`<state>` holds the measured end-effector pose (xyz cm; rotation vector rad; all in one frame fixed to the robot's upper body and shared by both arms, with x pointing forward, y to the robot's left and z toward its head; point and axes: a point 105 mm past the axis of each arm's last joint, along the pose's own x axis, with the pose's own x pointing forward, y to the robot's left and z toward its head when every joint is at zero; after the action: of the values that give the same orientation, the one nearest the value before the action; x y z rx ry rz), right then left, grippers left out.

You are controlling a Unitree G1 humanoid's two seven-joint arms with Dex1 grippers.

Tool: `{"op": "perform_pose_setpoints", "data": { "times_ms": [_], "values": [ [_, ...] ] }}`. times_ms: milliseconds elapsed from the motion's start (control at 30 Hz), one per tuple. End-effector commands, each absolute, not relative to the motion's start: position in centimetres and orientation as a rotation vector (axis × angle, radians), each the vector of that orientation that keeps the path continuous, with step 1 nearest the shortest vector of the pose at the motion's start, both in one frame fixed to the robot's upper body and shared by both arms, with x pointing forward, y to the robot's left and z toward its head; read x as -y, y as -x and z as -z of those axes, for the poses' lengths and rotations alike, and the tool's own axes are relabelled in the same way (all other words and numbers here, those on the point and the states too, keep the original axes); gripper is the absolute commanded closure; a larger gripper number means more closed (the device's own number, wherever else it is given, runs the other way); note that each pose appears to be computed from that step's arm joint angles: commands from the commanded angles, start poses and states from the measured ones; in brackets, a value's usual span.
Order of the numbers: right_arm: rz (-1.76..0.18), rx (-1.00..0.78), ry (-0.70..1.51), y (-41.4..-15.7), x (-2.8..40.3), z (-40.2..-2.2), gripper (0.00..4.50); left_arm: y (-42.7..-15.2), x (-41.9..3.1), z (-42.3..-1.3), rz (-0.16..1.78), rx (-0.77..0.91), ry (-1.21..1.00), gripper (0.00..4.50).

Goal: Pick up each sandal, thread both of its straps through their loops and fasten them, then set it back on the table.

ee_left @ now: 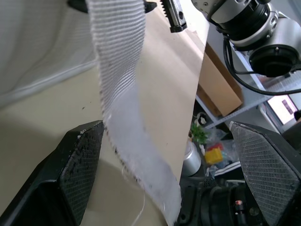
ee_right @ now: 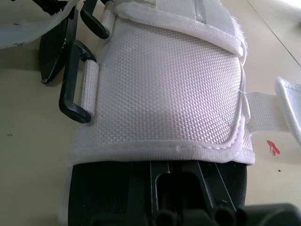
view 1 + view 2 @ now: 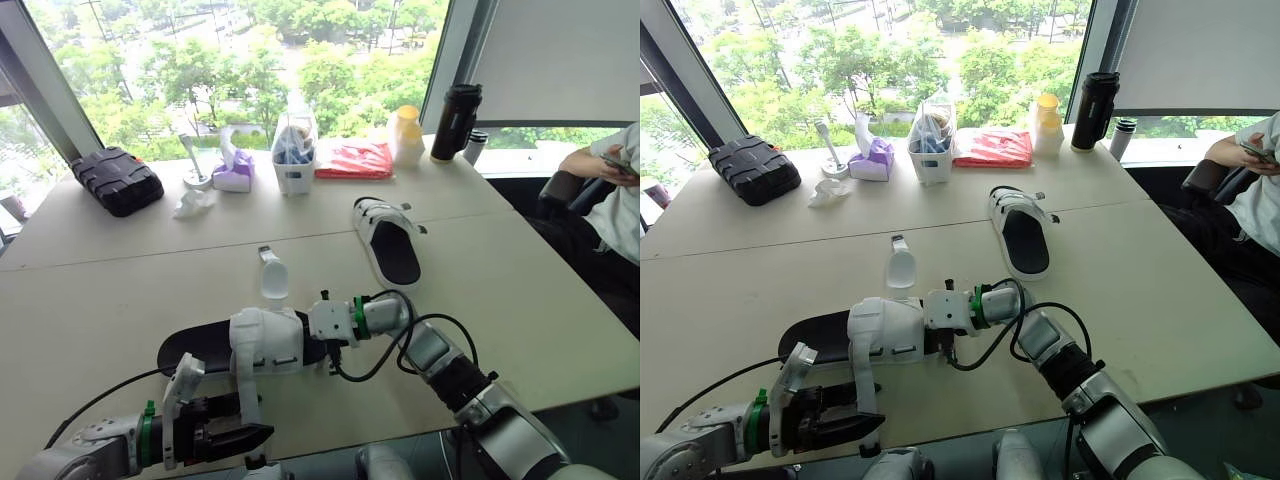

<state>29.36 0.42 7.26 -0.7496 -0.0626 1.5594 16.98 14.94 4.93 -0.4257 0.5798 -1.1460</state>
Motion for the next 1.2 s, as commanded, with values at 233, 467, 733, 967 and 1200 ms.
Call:
{"op": "perform_pose_setpoints", "data": {
  "times_ms": [233,467,733,967,1200],
  "values": [
    [-1.574,-0.051,0.769,-28.8,0.0,-4.8,4.5,-15.0,-14.5,-3.9,1.176,-0.688,0.463,3.77],
    [-1.571,-0.048,0.768,-28.9,-0.1,-4.8,4.5,-15.9,-14.9,-5.6,1.159,-0.628,0.487,4.46],
    [-1.57,-0.048,0.769,-28.9,-0.1,-4.8,4.5,-19.7,-16.7,-9.8,1.12,-0.493,0.508,4.46],
    [-1.569,-0.045,0.775,-29.0,-0.2,-4.8,4.5,-24.9,-17.1,-13.5,1.108,-0.361,0.514,4.46],
    [-1.564,-0.043,0.783,-29.1,-0.2,-4.8,4.5,-26.7,-15.8,-13.3,1.181,-0.413,0.526,4.46]
  ]
}}
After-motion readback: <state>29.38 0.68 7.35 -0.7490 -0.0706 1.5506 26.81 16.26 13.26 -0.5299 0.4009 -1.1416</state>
